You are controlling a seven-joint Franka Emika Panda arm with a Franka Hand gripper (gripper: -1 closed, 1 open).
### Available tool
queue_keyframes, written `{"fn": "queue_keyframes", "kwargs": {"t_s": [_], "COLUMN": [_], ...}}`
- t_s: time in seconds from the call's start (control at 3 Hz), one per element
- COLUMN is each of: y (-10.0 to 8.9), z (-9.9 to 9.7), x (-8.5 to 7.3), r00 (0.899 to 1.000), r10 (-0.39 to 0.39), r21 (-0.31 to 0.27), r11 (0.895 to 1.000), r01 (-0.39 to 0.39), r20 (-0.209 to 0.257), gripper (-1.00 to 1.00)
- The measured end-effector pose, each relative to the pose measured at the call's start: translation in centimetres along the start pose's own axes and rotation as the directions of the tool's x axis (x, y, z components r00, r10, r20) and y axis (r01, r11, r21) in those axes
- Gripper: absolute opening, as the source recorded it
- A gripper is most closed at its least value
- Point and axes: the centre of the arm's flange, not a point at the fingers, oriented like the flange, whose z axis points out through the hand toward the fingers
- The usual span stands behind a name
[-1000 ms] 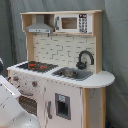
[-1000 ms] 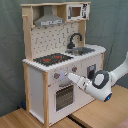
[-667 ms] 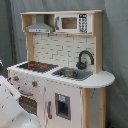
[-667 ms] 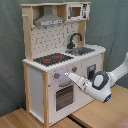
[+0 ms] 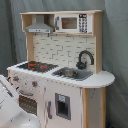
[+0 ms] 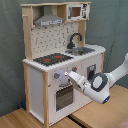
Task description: Play with the kitchen
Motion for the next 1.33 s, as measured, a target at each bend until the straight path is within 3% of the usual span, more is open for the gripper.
{"fn": "queue_keyframes", "kwargs": {"t_s": [0.33,0.67,1.0,1.33], "y": [0.1,-0.2,-0.7,-1.1], "z": [0.3,0.8,1.4,2.1], "x": [0.7,0.6,0.3,1.3], "r00": [0.996,0.982,0.964,0.937], "r10": [0.093,0.186,0.265,0.346], "r21": [-0.018,-0.03,-0.039,-0.047], "r11": [0.995,0.982,0.963,0.936], "r01": [-0.094,-0.186,-0.265,-0.348], "r20": [-0.011,-0.015,-0.018,-0.033], "gripper": [1.0,1.0,1.0,1.0]}}
